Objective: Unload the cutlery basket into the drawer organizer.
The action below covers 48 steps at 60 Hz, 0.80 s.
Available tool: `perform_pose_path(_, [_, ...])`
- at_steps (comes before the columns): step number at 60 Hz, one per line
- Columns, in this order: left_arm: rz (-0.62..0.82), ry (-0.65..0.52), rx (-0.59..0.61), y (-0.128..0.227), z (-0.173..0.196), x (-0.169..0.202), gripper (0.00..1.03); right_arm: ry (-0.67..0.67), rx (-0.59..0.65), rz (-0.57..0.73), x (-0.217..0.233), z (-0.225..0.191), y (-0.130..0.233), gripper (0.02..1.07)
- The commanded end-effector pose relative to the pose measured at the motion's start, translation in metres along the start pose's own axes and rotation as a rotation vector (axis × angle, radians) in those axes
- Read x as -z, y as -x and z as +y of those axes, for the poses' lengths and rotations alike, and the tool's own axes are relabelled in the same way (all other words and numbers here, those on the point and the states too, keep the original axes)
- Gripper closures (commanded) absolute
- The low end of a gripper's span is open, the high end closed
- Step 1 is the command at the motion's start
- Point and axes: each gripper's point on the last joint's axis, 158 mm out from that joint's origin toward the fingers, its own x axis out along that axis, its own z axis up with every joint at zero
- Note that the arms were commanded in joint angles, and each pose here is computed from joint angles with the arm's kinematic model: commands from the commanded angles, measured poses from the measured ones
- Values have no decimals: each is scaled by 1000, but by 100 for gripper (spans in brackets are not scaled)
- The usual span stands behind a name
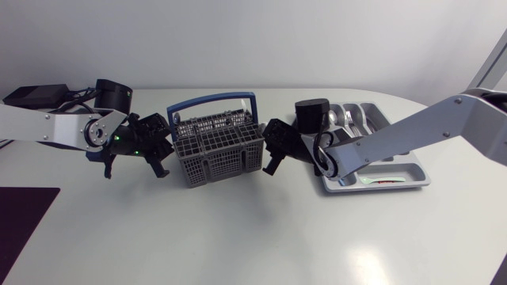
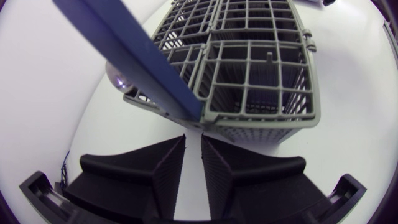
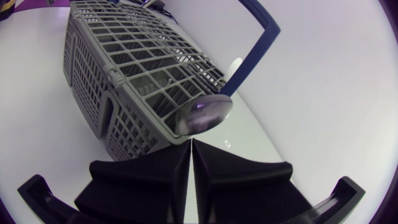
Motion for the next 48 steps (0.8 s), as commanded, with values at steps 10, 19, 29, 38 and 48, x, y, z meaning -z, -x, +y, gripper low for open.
perform_pose_path(10, [-89, 35, 30, -1, 3, -18, 82, 8, -78, -73, -22, 39, 30, 97])
perform_pose_path(19, [-120, 34, 62, 2, -7, -25, 82, 46, -129, -92, -29, 69, 55, 97])
perform_pose_path(29, [-131, 34, 72, 8, -12, -26, 82, 62, -134, -111, -34, 76, 76, 97])
perform_pose_path(38, [-156, 34, 125, 20, -33, -28, 82, 44, -128, -102, -24, 70, 88, 97])
perform_pose_path(48, [-183, 3, 145, 43, -58, -38, 82, 50, -127, -108, -22, 74, 106, 97])
